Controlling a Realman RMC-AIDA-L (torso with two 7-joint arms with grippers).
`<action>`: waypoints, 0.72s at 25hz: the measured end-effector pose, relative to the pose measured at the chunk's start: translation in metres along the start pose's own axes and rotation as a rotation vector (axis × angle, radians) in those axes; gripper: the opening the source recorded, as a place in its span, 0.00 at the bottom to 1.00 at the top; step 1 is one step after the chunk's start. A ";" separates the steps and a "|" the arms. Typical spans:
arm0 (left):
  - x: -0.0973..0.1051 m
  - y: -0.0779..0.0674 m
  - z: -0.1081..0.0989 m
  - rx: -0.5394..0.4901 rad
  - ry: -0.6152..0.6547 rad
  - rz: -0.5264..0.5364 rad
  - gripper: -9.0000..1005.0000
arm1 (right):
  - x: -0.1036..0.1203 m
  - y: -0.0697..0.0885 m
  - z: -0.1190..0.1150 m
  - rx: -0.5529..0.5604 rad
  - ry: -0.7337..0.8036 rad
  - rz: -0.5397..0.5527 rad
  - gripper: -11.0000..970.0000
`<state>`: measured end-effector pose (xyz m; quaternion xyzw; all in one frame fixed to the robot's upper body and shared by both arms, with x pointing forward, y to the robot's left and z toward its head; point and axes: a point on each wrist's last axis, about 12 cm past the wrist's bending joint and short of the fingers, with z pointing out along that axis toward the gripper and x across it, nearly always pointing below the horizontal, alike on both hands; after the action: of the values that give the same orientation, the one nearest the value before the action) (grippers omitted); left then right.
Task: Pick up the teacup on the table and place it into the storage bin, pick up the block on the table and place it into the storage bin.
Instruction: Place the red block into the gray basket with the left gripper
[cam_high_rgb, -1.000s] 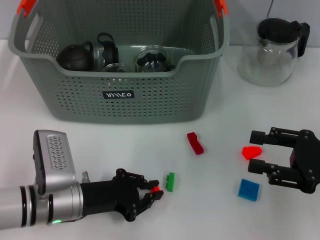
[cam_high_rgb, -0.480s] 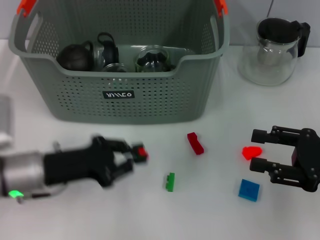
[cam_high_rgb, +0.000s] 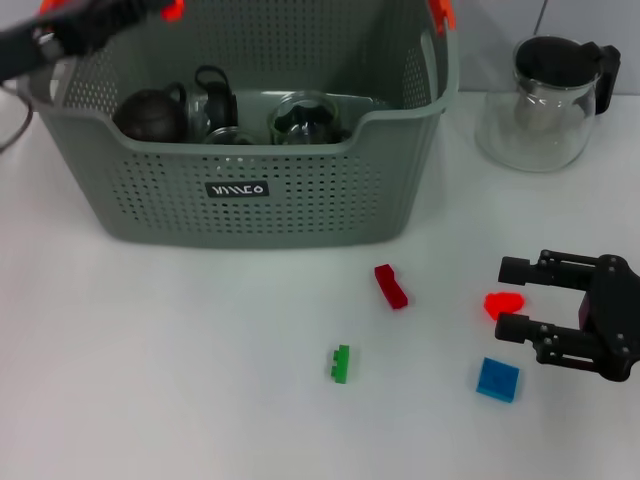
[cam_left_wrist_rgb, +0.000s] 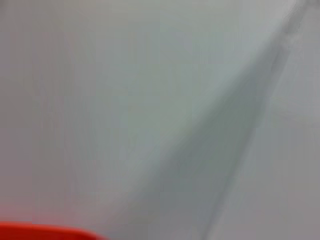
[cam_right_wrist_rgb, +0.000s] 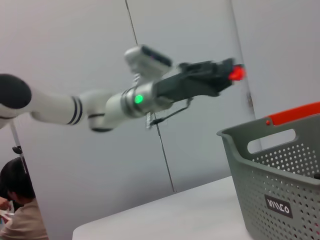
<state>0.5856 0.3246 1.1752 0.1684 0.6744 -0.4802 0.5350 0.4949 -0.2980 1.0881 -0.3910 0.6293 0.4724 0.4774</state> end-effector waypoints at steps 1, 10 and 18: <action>-0.007 0.006 0.009 -0.043 0.045 -0.015 0.24 | 0.000 0.000 0.000 -0.001 -0.001 0.000 0.70; 0.000 0.028 0.074 -0.371 0.410 0.043 0.29 | 0.000 0.000 0.001 -0.005 -0.002 -0.001 0.70; -0.003 0.010 0.070 -0.347 0.310 0.094 0.32 | 0.001 0.001 -0.001 0.003 0.000 -0.001 0.70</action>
<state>0.6337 0.2721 1.1756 0.1770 0.8122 -0.2999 0.4680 0.4935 -0.2990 1.0871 -0.3906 0.6299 0.4710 0.4783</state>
